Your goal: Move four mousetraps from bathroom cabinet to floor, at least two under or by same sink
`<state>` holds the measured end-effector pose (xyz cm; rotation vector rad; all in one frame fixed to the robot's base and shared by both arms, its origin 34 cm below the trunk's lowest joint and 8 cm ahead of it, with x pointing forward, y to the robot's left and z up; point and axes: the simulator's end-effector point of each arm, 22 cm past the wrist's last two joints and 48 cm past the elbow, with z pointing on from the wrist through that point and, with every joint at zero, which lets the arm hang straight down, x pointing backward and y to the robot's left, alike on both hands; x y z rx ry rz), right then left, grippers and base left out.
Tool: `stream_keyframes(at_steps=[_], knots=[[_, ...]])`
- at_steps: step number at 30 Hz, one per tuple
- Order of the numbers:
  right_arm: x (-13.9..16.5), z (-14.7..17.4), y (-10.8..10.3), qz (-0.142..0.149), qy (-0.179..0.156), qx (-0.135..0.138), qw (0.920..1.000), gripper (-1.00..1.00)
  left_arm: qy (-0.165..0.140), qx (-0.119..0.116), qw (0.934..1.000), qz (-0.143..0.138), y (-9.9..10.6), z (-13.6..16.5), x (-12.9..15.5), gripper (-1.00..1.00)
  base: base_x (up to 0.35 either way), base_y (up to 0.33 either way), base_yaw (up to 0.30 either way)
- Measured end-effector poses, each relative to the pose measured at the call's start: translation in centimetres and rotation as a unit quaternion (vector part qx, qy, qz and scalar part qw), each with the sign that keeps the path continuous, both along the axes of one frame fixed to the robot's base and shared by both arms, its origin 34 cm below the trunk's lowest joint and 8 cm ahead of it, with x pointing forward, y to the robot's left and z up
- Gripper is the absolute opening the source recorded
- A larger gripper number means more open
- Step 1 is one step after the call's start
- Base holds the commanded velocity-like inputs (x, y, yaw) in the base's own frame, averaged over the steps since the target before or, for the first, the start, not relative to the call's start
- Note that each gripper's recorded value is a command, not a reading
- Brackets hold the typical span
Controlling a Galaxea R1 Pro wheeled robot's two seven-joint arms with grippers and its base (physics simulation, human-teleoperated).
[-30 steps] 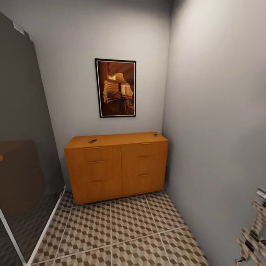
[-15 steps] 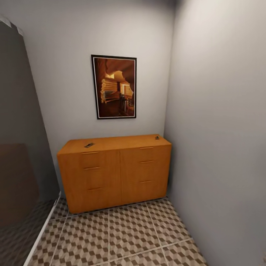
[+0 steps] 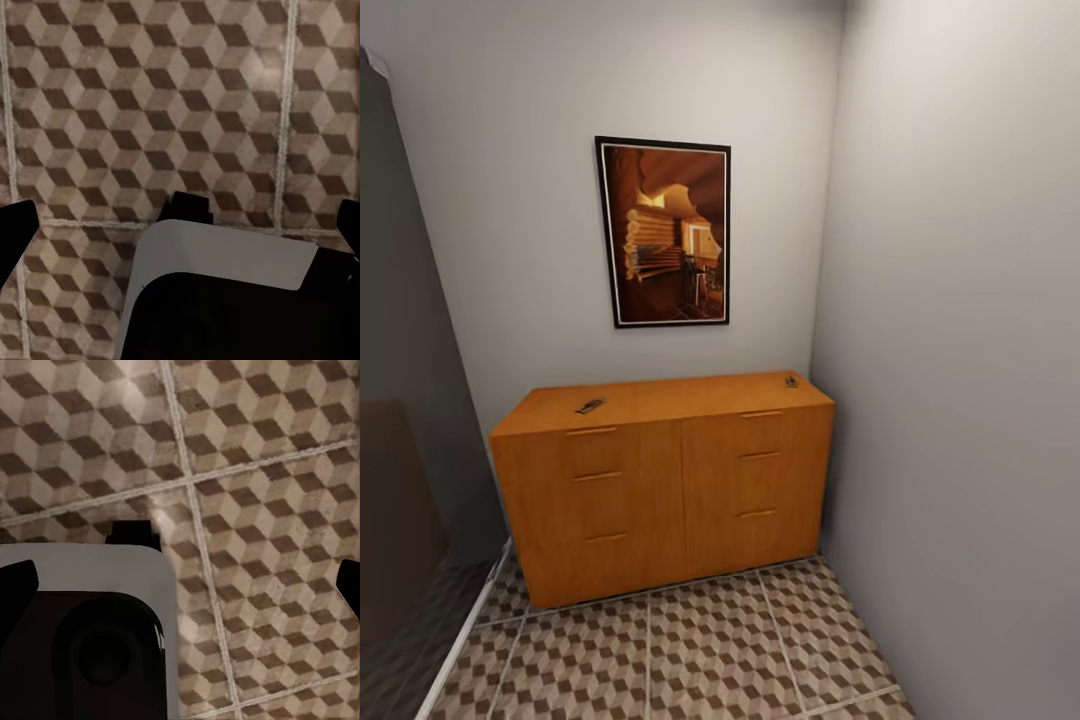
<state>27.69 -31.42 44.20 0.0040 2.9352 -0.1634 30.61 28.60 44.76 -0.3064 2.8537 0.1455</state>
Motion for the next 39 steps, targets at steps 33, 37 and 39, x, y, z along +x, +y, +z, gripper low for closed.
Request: stream_keyframes(at_steps=[33, 37, 39], knots=[[0.0, -0.01, -0.14, 0.0, 0.0, -0.001, 1.0, 1.0, -0.003, 0.001, 1.0, 0.0, 0.06, 0.03, 0.15, 1.0, 0.257, 0.0, 0.0], [0.0, -0.01, -0.14, 0.0, 0.0, -0.001, 1.0, 1.0, -0.004, 0.001, 1.0, 0.0, 0.07, 0.03, 0.19, 1.0, 0.022, 0.0, 0.0], [0.0, -0.01, -0.14, 0.0, 0.0, -0.001, 1.0, 1.0, -0.004, 0.001, 1.0, 0.0, 0.07, 0.04, 0.2, 1.0, 0.011, 0.0, 0.0]])
